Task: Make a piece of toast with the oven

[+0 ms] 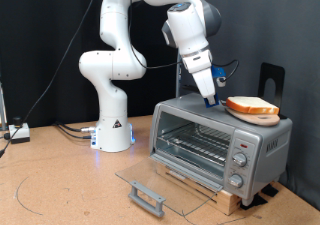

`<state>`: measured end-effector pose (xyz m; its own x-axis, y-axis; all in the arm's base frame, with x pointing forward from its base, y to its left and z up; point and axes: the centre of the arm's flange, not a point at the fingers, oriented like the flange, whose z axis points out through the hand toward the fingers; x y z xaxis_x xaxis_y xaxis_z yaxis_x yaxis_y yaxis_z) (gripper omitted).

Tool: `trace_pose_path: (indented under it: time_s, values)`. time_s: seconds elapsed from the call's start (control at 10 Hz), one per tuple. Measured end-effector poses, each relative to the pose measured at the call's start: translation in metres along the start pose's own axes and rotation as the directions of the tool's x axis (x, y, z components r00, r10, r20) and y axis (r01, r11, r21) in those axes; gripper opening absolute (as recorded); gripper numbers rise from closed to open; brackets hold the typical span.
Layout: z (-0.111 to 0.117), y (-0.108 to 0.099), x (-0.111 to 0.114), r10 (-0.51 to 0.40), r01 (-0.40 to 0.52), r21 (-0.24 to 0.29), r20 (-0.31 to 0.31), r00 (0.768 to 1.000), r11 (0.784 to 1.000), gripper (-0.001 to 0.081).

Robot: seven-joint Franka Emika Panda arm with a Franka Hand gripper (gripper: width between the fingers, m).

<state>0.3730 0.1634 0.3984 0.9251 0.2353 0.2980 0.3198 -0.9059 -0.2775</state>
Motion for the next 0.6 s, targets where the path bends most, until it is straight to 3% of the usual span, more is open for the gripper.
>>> trace_pose_path:
  time_s: [0.3,0.6]
  values:
    - [0.008,0.004,-0.016,-0.011,0.008,-0.013,-0.209,0.978,1.000,0.0397]
    - [0.010,0.017,-0.036,0.058,-0.049,0.042,-0.236,0.970,0.998,0.0397]
